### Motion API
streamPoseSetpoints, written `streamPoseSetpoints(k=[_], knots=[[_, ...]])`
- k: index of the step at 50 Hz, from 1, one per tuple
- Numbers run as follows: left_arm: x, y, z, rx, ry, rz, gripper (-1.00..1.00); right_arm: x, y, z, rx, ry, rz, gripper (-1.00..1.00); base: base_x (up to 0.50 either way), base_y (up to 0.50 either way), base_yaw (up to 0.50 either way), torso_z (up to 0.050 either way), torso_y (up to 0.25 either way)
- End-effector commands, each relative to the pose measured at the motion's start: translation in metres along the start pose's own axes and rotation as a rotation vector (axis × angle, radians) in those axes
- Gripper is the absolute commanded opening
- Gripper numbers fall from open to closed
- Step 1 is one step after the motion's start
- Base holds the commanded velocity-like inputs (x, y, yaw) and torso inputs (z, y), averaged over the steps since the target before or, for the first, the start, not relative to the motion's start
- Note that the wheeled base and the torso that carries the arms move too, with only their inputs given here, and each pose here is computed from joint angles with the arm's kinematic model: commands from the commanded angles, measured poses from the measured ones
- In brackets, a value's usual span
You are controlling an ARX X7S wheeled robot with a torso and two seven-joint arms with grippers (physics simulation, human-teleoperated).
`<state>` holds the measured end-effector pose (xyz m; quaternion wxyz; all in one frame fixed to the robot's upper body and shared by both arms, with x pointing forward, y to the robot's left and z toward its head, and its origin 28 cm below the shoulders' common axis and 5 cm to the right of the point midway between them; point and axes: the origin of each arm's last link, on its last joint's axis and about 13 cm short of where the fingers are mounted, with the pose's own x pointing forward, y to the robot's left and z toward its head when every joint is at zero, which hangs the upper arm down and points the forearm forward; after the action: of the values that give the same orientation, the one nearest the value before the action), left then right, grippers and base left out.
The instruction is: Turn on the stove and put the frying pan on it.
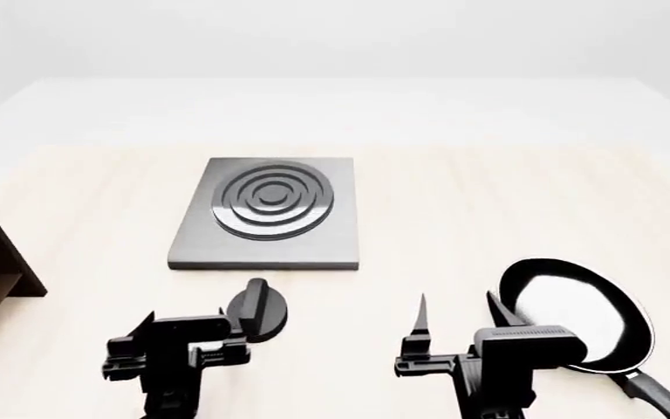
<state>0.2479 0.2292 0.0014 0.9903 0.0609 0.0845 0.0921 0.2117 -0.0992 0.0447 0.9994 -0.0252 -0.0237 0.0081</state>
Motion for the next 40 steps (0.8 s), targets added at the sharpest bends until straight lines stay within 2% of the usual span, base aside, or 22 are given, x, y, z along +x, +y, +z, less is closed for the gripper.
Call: streamPoseSetpoints(k=[1, 24, 33, 40], knots=[[0.005, -0.007, 0.001, 0.018, -0.018, -0.008, 1.0, 0.0, 0.0, 0.0, 0.004, -0.015, 0.003, 1.0, 0.0, 0.0, 0.0, 0.0, 0.0], [-0.004, -0.033, 0.001, 0.039, -0.007, -0.139, 1.0, 0.0, -0.001, -0.001, 0.002, -0.013, 0.004, 1.0, 0.0, 0.0, 0.0, 0.0, 0.0], [-0.023, -0.04, 0.016, 0.03, -0.056, -0.214, 1.0, 0.0, 0.0, -0.001, 0.0, -0.011, 0.007, 1.0, 0.0, 0.0, 0.0, 0.0, 0.0], [-0.044, -0.034, 0.043, 0.02, -0.128, -0.244, 1.0, -0.001, 0.0, -0.002, -0.004, -0.01, 0.009, 1.0, 0.0, 0.0, 0.0, 0.0, 0.0]])
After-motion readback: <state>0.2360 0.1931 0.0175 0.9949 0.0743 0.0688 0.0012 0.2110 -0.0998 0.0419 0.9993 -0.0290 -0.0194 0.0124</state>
